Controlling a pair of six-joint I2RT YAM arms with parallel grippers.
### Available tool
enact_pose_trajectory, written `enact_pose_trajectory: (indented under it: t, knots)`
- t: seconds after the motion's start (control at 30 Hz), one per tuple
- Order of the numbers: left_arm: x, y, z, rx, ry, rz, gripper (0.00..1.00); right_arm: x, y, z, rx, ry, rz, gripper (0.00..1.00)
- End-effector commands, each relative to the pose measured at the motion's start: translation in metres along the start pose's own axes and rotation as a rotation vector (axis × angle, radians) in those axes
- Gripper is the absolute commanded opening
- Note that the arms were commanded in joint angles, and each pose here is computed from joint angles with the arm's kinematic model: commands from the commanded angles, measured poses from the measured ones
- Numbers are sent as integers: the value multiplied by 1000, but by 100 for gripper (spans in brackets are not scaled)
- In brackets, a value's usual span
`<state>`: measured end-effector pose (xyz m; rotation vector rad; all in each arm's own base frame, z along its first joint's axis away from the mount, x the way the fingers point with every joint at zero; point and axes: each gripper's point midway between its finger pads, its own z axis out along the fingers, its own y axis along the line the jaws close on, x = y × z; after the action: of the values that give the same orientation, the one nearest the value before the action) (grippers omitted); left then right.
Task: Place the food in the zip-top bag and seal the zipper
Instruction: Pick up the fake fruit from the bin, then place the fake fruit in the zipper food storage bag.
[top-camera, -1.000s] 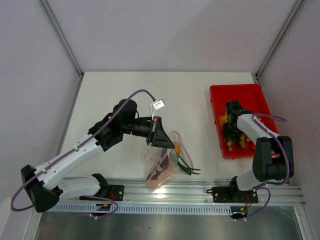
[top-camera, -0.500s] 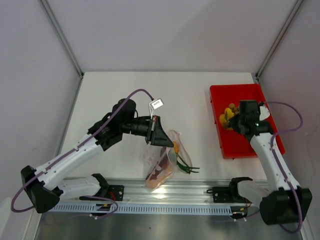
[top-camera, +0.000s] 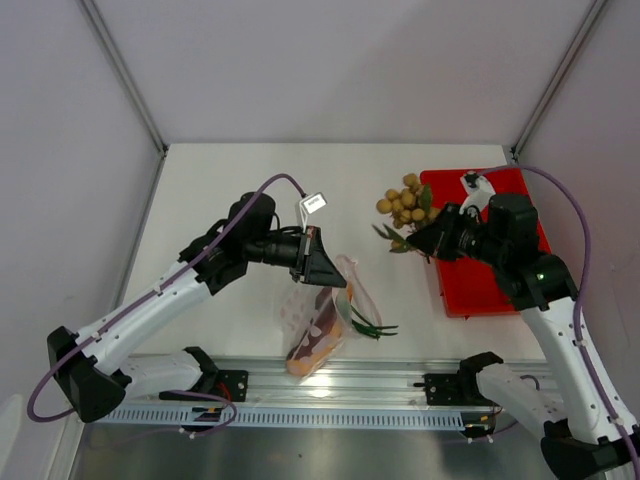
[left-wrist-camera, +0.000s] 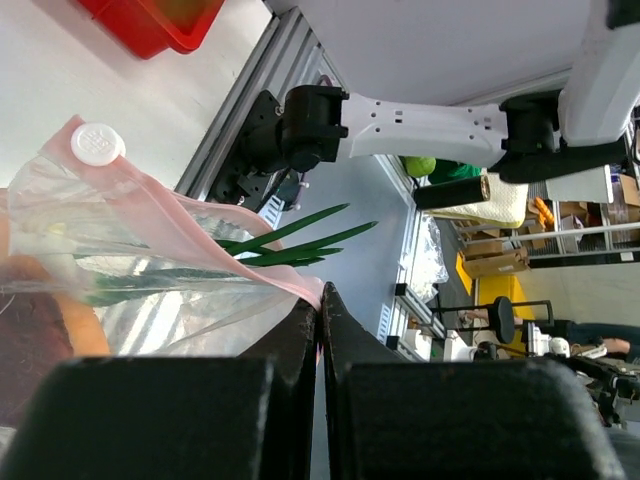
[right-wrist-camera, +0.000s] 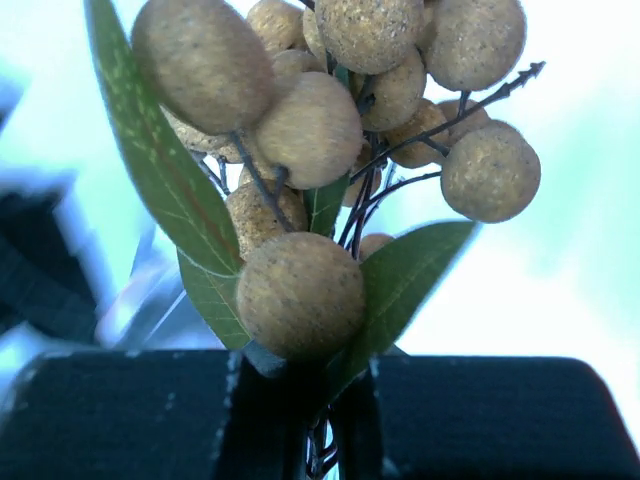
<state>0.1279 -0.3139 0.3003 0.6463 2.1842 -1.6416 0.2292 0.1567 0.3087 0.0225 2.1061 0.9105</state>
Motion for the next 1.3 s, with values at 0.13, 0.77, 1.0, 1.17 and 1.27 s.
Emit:
enact_pose_trajectory:
  t: [0.13,0.77,1.0,1.17,1.27]
  knots:
    - [-15,-9,-4,-4,-35,43,1,52,96,-49,-355,191,-271,0]
    - [-25,-34,-12,49,-57,44,1,170,87,-32,-362,498,-362,0]
    - [-14,-44,-17,107,-20,48,1,165,57,-3,-157,460,-397,0]
    - [-5,-51,-21,143,14,62,1,157,32,10,15,452,-444,0]
    - [1,-49,-23,136,45,71,0,154,25,11,62,458,-448,0]
